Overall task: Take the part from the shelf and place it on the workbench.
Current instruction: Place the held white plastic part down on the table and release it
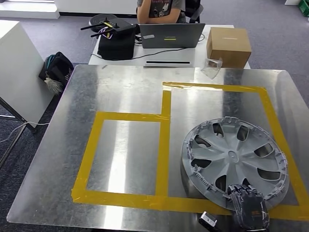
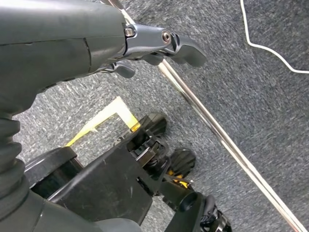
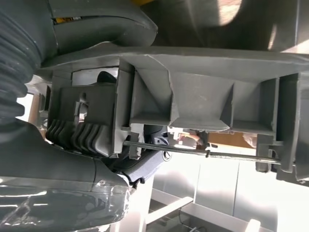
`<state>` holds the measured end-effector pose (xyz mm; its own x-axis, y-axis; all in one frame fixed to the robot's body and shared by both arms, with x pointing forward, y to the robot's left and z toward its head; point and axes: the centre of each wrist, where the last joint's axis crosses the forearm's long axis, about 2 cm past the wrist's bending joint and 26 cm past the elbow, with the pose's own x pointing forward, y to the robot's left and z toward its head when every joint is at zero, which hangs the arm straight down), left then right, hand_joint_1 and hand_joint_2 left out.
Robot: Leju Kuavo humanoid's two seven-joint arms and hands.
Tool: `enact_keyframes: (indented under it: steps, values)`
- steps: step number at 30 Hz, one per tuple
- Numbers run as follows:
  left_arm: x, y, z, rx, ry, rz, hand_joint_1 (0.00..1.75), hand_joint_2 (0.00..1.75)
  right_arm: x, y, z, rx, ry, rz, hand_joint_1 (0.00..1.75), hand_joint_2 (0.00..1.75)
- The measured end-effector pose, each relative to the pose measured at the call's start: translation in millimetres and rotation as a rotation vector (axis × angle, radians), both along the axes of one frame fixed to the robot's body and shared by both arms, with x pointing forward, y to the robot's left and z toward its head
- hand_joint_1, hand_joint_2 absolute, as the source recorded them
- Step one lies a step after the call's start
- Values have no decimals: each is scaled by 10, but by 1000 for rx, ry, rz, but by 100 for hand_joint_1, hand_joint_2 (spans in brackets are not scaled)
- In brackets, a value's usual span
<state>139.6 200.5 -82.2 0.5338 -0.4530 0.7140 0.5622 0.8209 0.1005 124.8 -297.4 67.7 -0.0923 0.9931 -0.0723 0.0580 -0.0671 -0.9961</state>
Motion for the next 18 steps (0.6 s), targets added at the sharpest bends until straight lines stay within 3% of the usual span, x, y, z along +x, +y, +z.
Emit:
enact_keyframes:
  steps: [3,4,6,7,8,10,18]
  values:
    - [-15,30,-10,5,-2,5,0,175,-33,-65,-9,-6,8,-10,175,175]
    - [-19,40,-13,6,-2,5,0,175,-40,-83,-11,-9,10,-13,159,175]
    - [-22,56,-17,7,0,4,0,175,-49,-108,-13,-14,13,-16,72,175]
    - [-24,64,-19,4,2,4,0,131,-49,-116,-13,-17,13,-17,28,175]
    - [-28,71,-21,-3,5,4,0,87,-49,-126,-13,-20,14,-19,0,175]
    - [-36,86,-26,-17,8,9,0,0,-49,-146,-12,-27,12,-24,0,175]
    - [-50,122,-36,-4,4,30,0,0,-92,-180,-5,-21,9,-54,0,175]
